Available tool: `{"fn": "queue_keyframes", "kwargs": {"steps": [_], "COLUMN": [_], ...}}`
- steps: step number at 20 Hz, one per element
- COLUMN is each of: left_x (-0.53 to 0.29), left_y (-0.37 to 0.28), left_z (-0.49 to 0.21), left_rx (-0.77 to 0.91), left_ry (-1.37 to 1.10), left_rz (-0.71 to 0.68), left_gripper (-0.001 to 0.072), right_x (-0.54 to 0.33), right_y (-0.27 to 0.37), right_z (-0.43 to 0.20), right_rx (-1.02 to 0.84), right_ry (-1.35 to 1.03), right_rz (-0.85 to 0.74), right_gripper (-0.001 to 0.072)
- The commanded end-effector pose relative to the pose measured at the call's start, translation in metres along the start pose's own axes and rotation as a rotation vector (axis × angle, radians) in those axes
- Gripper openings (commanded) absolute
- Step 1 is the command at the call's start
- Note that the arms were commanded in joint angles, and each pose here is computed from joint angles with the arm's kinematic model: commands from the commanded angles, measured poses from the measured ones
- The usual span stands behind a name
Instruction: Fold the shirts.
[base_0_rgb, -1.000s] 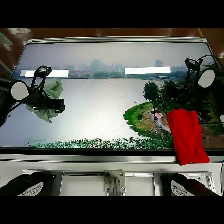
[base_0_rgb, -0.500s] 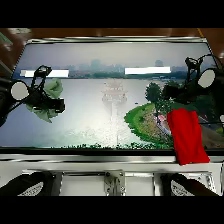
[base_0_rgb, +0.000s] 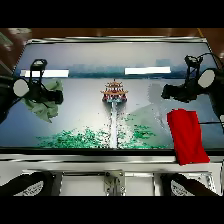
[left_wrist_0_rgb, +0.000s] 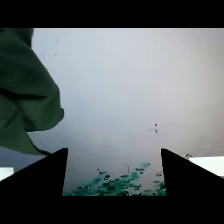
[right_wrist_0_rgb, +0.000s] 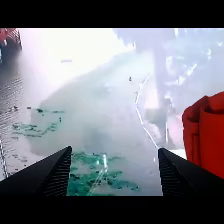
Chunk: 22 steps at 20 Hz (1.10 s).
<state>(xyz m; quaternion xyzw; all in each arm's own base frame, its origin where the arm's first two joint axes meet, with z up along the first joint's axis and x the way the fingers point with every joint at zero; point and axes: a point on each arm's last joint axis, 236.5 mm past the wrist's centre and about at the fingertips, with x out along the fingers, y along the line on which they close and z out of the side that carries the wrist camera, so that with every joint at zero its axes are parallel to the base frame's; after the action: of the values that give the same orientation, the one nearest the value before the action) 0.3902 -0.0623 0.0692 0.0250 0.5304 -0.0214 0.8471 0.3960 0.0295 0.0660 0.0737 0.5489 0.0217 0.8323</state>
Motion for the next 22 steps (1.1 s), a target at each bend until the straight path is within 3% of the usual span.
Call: {"fn": "queue_keyframes", "kwargs": {"steps": [1, 3, 6, 9, 13, 14, 16, 17, 20, 22], "left_x": [0.029, 0.056, 0.104, 0.147, 0.183, 0.187, 0.190, 0.187, 0.145, 0.078], "left_y": [0.080, 0.131, 0.156, 0.166, 0.166, 0.166, 0.167, 0.164, 0.153, 0.134], "left_z": [0.021, 0.018, -0.002, -0.025, -0.013, -0.011, -0.012, -0.008, 0.038, 0.092], "left_rx": [-0.193, -0.382, -0.562, -0.601, -0.605, -0.603, -0.601, -0.591, -0.508, -0.367], "left_ry": [0.029, 0.103, 0.224, 0.306, 0.239, 0.228, 0.228, 0.220, 0.095, -0.078], "left_rz": [0.138, 0.170, 0.089, 0.089, 0.072, 0.073, 0.072, 0.059, 0.013, -0.004], "left_gripper": [0.0688, 0.0695, 0.0704, 0.0706, 0.0703, 0.0654, 0.0100, 0.0042, 0.0037, 0.0037], "right_x": [0.000, 0.000, 0.000, 0.000, 0.000, 0.000, 0.000, 0.000, 0.000, -0.001], "right_y": [0.000, 0.001, 0.003, 0.005, 0.005, 0.007, 0.012, 0.013, 0.013, 0.013], "right_z": [0.002, 0.006, 0.009, 0.010, 0.010, 0.010, 0.009, 0.009, 0.010, 0.019], "right_rx": [-0.027, -0.025, -0.021, -0.018, -0.014, -0.011, -0.002, 0.000, 0.000, -0.007], "right_ry": [-0.009, -0.023, -0.039, -0.042, -0.042, -0.041, -0.039, -0.040, -0.040, -0.079], "right_rz": [-0.001, 0.001, 0.010, 0.019, 0.019, 0.026, 0.047, 0.053, 0.054, 0.054], "right_gripper": [0.0664, 0.0664, 0.0664, 0.0664, 0.0664, 0.0664, 0.0664, 0.0664, 0.0664, 0.0663]}}
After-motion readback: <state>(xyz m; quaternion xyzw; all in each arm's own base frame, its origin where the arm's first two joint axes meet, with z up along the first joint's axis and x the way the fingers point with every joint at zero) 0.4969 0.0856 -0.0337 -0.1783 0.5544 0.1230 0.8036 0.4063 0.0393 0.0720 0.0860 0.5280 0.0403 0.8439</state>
